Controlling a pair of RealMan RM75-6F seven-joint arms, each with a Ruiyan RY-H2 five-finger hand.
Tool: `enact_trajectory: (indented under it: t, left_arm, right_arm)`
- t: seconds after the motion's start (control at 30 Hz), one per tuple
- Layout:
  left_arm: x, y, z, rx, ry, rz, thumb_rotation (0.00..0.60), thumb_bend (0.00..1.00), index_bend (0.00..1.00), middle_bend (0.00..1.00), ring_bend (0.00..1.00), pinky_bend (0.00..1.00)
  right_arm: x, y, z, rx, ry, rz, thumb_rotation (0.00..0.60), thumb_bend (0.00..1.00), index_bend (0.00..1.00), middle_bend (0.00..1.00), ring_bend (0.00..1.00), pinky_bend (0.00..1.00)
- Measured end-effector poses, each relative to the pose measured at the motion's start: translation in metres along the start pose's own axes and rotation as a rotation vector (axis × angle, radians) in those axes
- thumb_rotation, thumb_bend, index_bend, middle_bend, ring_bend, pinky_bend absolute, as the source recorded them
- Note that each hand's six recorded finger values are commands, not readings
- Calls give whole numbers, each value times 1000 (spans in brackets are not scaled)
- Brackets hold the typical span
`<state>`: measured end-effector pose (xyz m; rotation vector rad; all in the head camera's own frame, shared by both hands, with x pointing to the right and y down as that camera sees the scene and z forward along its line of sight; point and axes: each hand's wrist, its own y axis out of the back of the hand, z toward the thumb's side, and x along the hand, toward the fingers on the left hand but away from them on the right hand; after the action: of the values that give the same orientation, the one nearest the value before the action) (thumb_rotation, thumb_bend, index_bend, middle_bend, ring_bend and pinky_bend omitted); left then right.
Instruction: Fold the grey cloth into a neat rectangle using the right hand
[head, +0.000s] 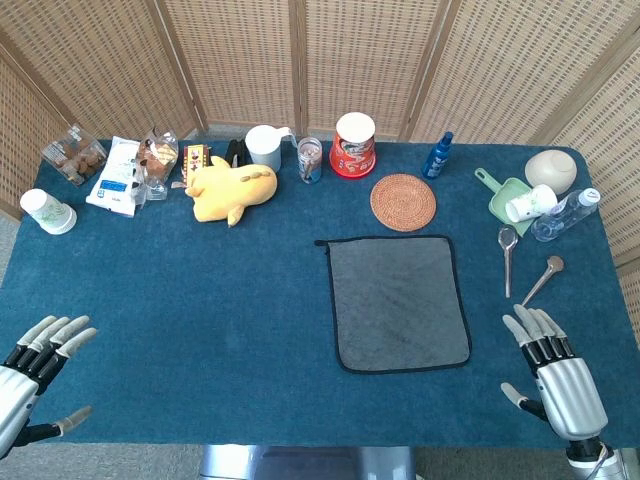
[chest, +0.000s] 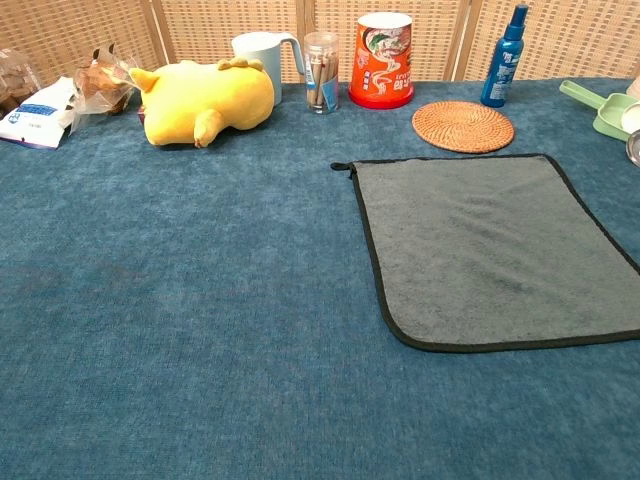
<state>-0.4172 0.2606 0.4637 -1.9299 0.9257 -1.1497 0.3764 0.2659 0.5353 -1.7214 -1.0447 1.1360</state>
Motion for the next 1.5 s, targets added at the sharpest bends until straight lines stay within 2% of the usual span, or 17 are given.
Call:
enact_trajectory:
  t: [0.2, 0.4, 0.7, 0.9, 1.1, 1.5]
  left_arm:
    - [0, 0, 0, 1, 2, 0, 600, 237, 85, 0, 0, 66]
    - [1, 2, 1, -1, -4, 9, 600, 237, 85, 0, 0, 66]
    - [2, 4, -4, -9, 17, 18, 600, 237, 86, 0, 0, 66]
    - [5, 2, -5, -6, 29, 9, 600, 237, 86, 0, 0, 66]
    - [6, 0, -5, -3, 34, 2, 600, 237, 86, 0, 0, 67]
    - [7, -2, -6, -3, 41, -2, 600, 236, 85, 0, 0, 66]
  right_arm:
    - [0, -2, 1, 1, 8, 7, 600, 7, 7, 28, 28, 144]
    - [-2, -7, 3, 7, 21, 16, 600, 6, 65, 16, 0, 144]
    - [-15, -40, 12, 30, 58, 100, 600, 7, 78, 0, 0, 144]
    - [-34, -62, 26, 77, 105, 160, 600, 6, 75, 0, 0, 144]
    - [-52, -76, 38, 97, 140, 187, 600, 6, 76, 0, 0, 144]
    - [-62, -106, 50, 120, 186, 262, 600, 7, 128, 0, 0, 144]
